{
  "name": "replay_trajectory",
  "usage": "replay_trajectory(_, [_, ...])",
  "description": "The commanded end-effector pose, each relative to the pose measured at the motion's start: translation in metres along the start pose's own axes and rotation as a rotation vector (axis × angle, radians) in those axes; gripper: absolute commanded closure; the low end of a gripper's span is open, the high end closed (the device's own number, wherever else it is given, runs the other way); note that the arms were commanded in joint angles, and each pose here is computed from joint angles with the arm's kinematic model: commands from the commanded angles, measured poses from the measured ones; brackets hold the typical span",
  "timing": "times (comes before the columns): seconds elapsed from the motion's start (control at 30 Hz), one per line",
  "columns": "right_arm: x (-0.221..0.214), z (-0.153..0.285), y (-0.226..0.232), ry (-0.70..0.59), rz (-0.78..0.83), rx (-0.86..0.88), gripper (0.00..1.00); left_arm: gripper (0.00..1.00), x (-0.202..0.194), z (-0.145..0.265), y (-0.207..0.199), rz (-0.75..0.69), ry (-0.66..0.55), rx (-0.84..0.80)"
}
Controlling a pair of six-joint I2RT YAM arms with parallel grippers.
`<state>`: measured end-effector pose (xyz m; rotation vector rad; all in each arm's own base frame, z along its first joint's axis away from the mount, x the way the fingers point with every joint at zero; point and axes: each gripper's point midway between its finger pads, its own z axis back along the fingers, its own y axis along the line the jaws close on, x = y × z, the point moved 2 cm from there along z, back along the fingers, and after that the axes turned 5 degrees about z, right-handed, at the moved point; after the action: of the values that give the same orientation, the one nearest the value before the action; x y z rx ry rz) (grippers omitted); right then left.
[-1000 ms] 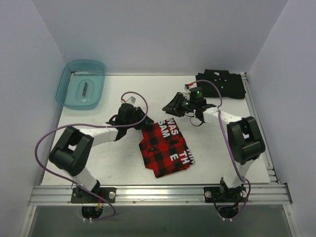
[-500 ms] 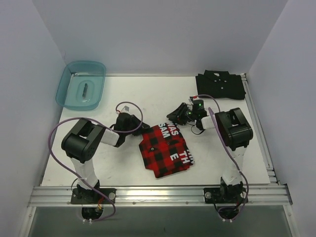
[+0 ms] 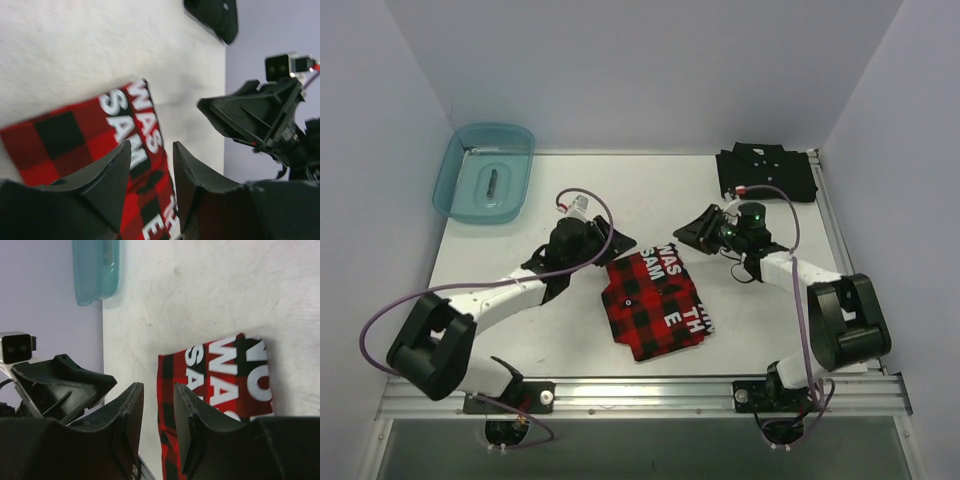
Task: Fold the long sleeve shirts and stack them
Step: Fold the shirt
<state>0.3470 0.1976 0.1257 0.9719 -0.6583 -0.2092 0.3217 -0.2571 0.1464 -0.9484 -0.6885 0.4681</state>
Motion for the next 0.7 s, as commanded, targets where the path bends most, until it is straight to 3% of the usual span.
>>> replay_trajectory(0.0, [-0.046,0.022,0.003,0.108,0.007,0.014,0.69,0.51,-0.035,0.026,-0.004,-0.089,0.044,0.082])
replay_trajectory(0.07, [-0.065,0.026,-0.003,0.144,0.002,0.009,0.68,0.51,-0.064,0.034,-0.005,-0.104,0.099,0.071])
replay_trajectory(0.2, [-0.104,0.036,-0.038,0.174,-0.063,-0.032,0.68,0.52,-0.111,0.045,0.056,-0.068,0.193,0.168])
replay_trajectory(0.37, [-0.12,0.05,-0.069,0.179,-0.055,-0.124,0.69,0.52,-0.12,0.051,0.104,-0.119,0.208,0.311])
replay_trajectory(0.67, [-0.104,0.121,-0.072,0.204,0.192,-0.467,0.67,0.46,-0.092,0.088,0.066,-0.223,0.119,0.348])
